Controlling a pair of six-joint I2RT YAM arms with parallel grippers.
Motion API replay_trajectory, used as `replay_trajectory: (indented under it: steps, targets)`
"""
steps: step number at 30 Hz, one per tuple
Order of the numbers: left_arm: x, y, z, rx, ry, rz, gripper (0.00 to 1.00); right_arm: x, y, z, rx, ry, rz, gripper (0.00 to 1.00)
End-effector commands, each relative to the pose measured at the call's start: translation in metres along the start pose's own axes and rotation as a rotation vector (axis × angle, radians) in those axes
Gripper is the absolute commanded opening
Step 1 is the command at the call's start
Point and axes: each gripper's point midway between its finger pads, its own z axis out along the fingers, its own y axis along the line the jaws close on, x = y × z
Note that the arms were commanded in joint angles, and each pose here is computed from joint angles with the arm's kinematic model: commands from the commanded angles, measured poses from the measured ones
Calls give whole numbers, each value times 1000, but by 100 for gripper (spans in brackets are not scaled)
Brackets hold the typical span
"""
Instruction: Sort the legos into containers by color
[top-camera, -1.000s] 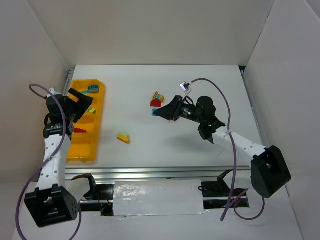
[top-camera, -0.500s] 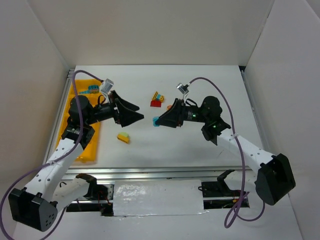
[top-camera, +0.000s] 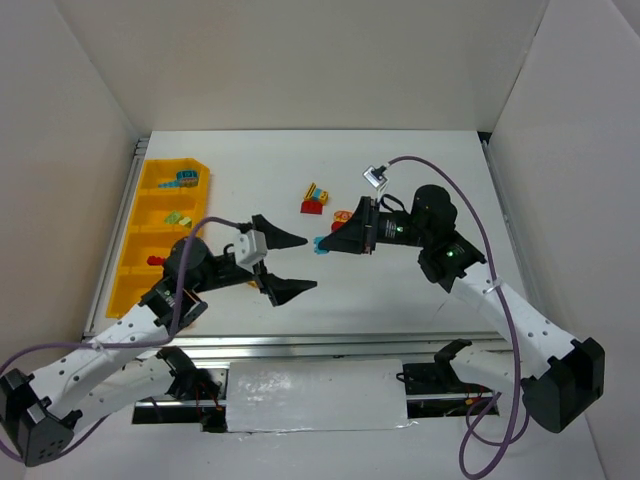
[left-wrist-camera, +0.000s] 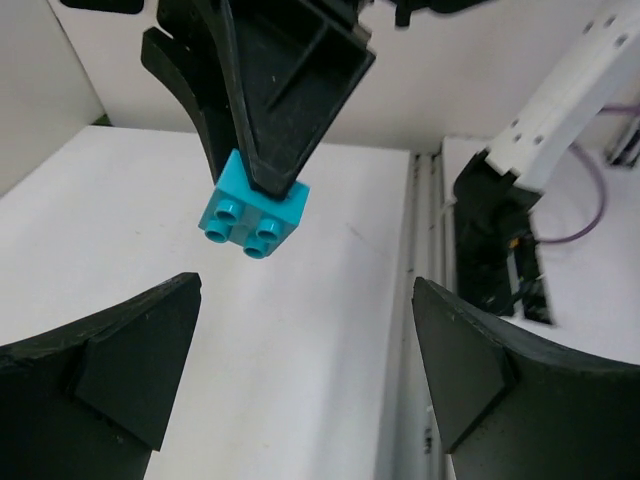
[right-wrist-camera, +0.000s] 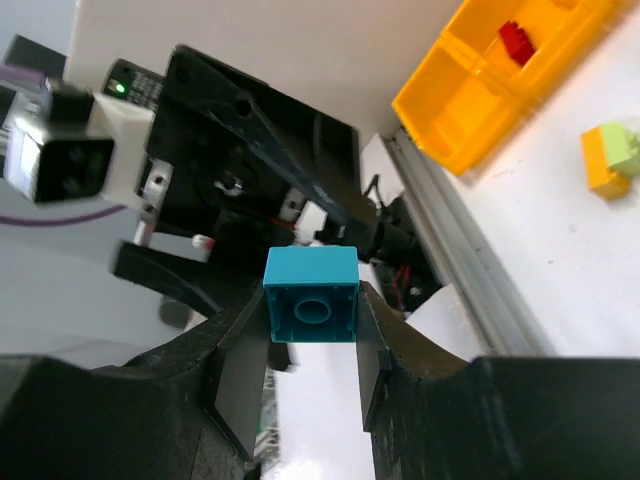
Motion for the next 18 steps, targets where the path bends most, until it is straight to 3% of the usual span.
replay_trajectory:
  steps: [1,4,11,18]
  targets:
    - [-21,20,13,-83,-44,300,100,5,19,-8,-34,34,75,0]
    - [-19,14,29,-71,8,335,98,16,30,-12,-89,85,111,0]
    - [-39,2,36,-20,-50,372,98,24,36,-23,-85,73,69,0]
    - [-48,-12,41,64,-71,333,88,30,30,-19,-113,123,93,0]
